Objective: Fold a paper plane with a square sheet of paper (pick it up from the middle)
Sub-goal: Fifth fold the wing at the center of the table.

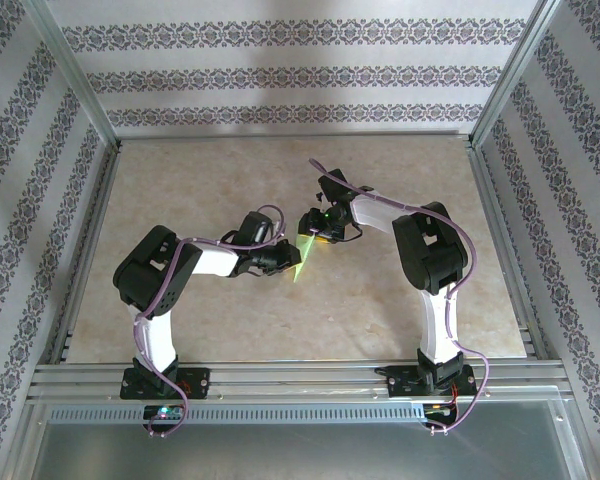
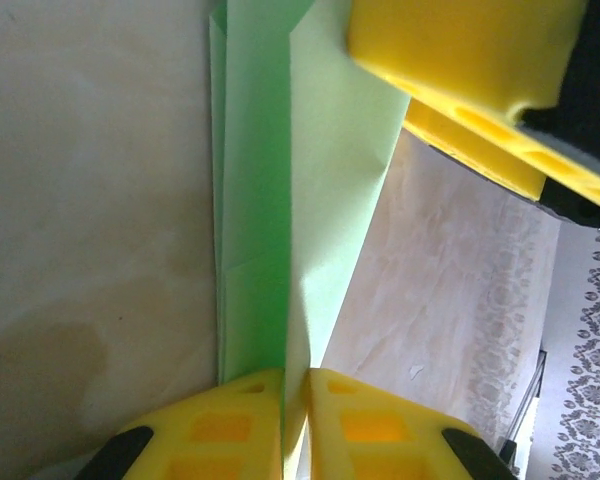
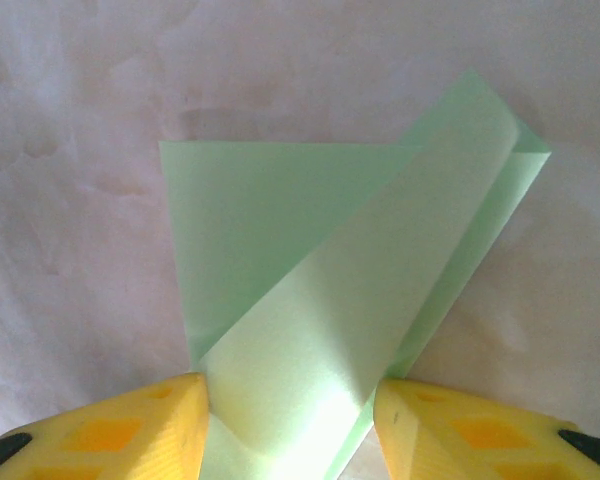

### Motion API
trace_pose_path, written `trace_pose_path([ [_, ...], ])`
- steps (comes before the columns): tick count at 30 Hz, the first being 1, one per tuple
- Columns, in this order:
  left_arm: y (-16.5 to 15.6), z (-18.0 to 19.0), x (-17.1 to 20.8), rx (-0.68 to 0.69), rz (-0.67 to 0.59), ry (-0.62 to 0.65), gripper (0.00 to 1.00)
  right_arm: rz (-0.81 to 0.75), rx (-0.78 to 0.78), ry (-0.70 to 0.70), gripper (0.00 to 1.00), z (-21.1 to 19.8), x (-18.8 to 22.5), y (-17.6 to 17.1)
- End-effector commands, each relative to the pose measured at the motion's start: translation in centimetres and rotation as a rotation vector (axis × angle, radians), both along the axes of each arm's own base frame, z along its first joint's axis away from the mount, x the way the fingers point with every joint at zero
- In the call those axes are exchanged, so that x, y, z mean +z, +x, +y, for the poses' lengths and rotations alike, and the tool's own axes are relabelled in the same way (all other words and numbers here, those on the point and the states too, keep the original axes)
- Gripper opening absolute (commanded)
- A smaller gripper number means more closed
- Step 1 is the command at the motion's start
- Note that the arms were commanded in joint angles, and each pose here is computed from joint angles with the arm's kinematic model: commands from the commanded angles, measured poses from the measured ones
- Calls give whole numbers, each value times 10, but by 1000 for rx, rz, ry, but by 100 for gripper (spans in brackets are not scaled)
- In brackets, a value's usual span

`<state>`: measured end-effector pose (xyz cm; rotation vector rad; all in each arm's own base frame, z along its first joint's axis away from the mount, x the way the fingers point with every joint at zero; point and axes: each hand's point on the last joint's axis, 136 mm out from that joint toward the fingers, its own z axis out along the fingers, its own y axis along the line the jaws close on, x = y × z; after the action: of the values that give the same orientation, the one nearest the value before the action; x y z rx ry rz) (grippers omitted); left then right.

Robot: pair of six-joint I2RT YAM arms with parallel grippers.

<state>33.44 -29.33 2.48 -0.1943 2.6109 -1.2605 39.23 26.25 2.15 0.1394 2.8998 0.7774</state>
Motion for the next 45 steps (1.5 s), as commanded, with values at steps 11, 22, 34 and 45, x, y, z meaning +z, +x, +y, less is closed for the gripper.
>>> trace_pose_path([
  [11,-9,9,-31,29,90,31,10,88,-17,-18,54,-12,-31,-13],
  [22,-9,7,-31,41,143,-19,9,-172,50,217,63,-4,71,14],
  [34,-6,1,-19,36,164,-93,8,-222,186,326,45,12,72,-23],
  [45,-6,1,-20,49,177,-100,7,-155,204,292,32,32,39,-25],
])
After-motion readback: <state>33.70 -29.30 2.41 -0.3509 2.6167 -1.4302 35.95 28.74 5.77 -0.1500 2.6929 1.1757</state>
